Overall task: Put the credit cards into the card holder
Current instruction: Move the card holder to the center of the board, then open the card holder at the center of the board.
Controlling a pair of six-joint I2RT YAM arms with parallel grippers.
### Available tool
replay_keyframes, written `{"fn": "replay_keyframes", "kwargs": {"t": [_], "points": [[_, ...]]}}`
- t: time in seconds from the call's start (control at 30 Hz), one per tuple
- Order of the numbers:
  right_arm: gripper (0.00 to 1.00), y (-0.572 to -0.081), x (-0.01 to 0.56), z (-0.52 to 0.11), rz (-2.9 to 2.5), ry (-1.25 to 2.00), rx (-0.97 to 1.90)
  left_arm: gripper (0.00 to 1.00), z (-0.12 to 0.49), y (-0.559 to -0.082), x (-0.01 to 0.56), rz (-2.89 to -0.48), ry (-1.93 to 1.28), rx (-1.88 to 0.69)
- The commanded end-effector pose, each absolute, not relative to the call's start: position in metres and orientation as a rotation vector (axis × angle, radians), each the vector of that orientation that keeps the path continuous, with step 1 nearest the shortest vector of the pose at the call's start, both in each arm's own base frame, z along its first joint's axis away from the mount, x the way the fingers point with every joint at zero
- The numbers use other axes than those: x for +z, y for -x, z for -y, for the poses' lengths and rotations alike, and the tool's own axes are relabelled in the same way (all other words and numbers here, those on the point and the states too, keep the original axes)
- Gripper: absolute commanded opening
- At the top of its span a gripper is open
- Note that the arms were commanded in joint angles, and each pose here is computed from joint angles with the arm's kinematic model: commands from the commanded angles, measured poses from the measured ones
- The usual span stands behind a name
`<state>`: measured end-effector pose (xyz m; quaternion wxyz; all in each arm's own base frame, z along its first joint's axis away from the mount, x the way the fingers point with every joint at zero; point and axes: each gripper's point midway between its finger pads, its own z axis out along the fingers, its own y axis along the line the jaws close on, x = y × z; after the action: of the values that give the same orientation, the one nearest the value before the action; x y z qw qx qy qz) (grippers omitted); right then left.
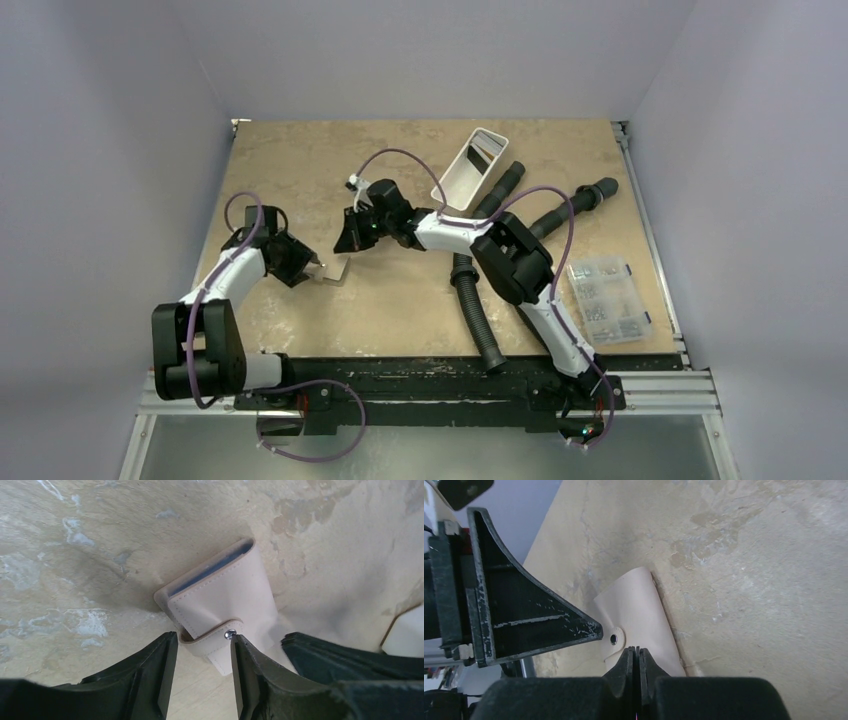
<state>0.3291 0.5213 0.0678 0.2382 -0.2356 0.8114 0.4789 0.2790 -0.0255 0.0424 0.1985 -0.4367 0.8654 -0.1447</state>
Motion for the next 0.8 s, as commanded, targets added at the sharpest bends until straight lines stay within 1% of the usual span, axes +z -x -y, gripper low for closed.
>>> {"fn": "replay_keyframes", "kwargs": {"t": [0.0,0.1,0.17,0.3,0.5,0.53,0.67,0.7,0.77], "points": [[0.0,-0.325,0.07,-0.534,-2.202,0.7,1.284,0.47,0.018,-0.288,0.047,-2.378,1.39,-0.242],[0.0,-0.324,0.051,-0.531,-2.24,0.697,1.222,0.47,0.018,-0.29,0.044,-2.42,1.445,-0.112],[0.0,-0.325,0.037,-0.528,-2.272,0.684,1.179,0.46,0.031,-0.293,0.04,-2.464,1.448,-0.119],[0.0,-0.325,0.012,-0.518,-2.335,0.65,1.118,0.48,0.04,-0.293,0.033,-2.456,1.522,-0.103],[0.0,-0.324,0.006,-0.514,-2.348,0.633,1.088,0.47,0.036,-0.279,0.024,-2.443,1.656,0.031],[0.0,-0.325,0.007,-0.514,-2.346,0.633,1.088,0.46,0.034,-0.276,0.021,-2.455,1.677,0.069],[0.0,-0.323,0.007,-0.515,-2.348,0.638,1.084,0.26,0.038,-0.267,0.007,-2.594,1.706,0.196],[0.0,-0.322,0.006,-0.516,-2.352,0.641,1.084,0.24,0.038,-0.266,0.004,-2.619,1.707,0.221],[0.0,-0.321,0.007,-0.517,-2.351,0.646,1.089,0.24,0.038,-0.268,0.003,-2.622,1.684,0.235]]}}
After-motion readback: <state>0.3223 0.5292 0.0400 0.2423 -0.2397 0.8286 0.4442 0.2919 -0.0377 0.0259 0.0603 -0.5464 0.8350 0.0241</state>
